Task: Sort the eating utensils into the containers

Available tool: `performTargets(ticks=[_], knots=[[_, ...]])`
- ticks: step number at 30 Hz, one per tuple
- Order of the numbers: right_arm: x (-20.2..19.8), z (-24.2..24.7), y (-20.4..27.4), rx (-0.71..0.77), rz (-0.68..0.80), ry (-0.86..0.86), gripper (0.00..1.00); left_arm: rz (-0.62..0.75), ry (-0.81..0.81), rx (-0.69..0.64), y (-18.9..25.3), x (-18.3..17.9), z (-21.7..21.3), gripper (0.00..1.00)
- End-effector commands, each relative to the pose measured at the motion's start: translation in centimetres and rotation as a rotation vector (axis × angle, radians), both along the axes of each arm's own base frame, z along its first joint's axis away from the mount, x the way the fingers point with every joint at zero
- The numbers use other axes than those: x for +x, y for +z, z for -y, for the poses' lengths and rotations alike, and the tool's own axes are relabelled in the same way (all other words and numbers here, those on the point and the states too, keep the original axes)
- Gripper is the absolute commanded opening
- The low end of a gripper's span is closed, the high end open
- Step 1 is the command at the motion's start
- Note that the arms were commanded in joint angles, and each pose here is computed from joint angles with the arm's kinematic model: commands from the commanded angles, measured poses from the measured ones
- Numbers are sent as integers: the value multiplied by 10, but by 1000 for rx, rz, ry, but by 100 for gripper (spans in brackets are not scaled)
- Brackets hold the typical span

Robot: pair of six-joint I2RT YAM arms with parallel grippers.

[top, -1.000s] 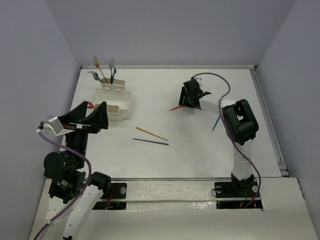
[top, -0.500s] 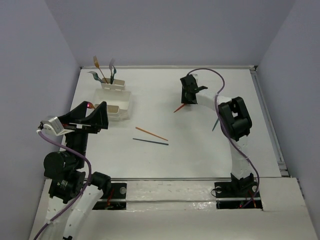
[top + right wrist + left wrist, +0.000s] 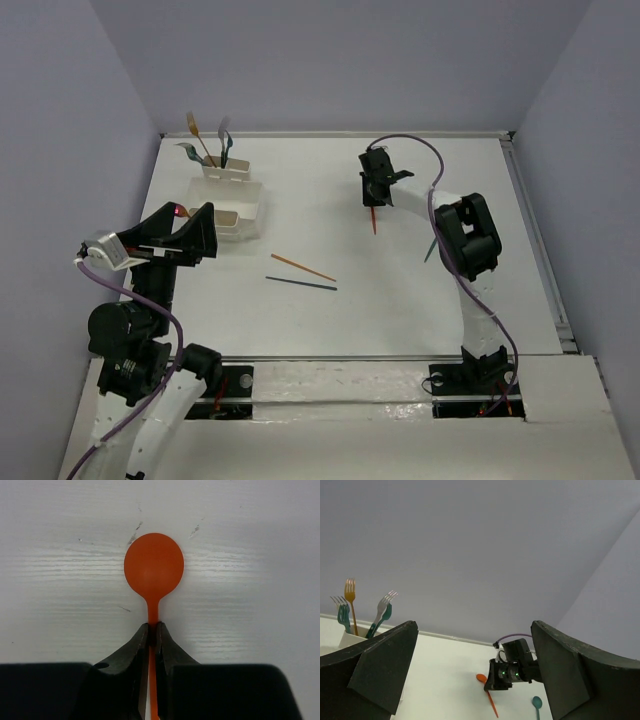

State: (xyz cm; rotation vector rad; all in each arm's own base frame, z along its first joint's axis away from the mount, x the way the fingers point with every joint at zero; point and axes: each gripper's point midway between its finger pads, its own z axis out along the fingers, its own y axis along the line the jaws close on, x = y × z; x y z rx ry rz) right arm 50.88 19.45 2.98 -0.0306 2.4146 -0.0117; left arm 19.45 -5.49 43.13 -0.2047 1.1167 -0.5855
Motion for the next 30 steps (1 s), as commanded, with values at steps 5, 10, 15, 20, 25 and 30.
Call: performTargets(ticks=[5,10,15,20,25,30], knots=[[-17,5,-34,-55,-124,65,10,13,-7,2,1,3,3,99],[-5,-1,-20,-27,-63,67,0,13,-7,2,1,3,3,99],[3,-44,76,188,196,198,0,12,-13,1,1,3,4,99],[-18,-132,195,450,499,423,0,12,-13,-1,1,4,4,99],[-72,-231,277,623,706,638,0,14,-3,1,1,4,2,99],[-119,-325,314,817,786,845,0,18,-1,-1,2,3,1,99]])
